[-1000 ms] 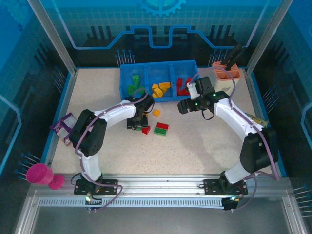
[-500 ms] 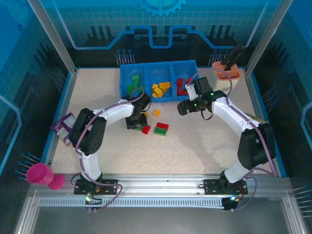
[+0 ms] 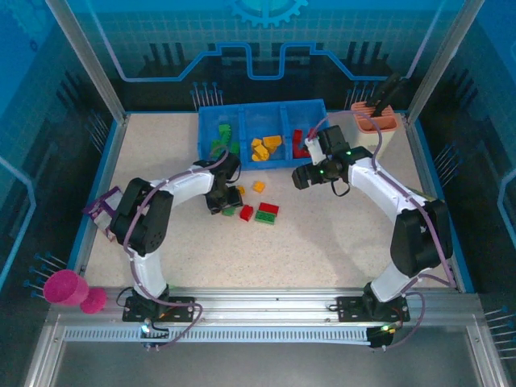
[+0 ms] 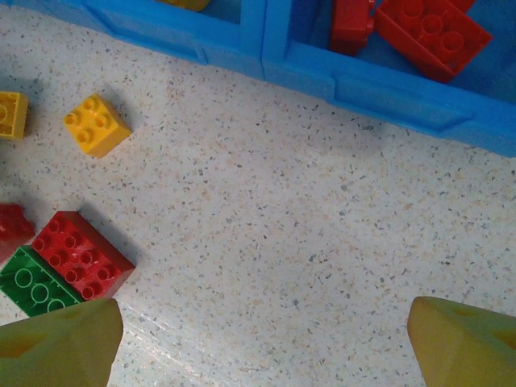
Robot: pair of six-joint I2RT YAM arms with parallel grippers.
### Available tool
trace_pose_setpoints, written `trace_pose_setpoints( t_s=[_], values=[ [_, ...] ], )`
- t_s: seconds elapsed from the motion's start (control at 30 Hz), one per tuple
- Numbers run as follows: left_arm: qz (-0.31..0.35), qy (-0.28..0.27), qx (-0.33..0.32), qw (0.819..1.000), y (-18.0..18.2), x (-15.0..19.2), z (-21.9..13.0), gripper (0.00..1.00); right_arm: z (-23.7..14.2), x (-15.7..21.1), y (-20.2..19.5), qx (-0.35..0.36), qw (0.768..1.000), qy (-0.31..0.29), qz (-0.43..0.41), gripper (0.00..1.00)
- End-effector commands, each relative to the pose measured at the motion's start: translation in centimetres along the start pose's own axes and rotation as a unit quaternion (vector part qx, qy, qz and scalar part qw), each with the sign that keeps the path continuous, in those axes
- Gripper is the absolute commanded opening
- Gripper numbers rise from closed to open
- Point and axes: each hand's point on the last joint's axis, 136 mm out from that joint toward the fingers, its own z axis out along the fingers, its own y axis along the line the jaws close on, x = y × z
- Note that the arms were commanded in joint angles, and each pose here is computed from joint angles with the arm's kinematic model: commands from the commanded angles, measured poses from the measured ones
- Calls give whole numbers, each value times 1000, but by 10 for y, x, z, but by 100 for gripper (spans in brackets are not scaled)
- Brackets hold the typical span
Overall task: Sort the legos into containers by color
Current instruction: Pick up the lego from the center of the table.
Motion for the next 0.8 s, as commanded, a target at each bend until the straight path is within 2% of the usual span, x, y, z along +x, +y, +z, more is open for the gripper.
trace_pose_setpoints(
  t_s=[0.0,0.3,0.5,0.67,0.77],
  values=[
    [1,39,-50,998,25,20,25,56,3,-4,4,2,1000,10,-12,92],
    [4,51,-66,997,34,24,34,53,12,-8,9,-2,1000,16,-17,92],
    [4,50,-75,996,37,24,35,43,19,-7,10,-3,1000,23,-20,92],
    [14,34,-85,996,37,15,24,39,22,-8,12,-4,999,27,-24,92],
    [23,12,-88,996,34,3,3,39,23,-8,12,-3,999,27,-26,92]
  ],
)
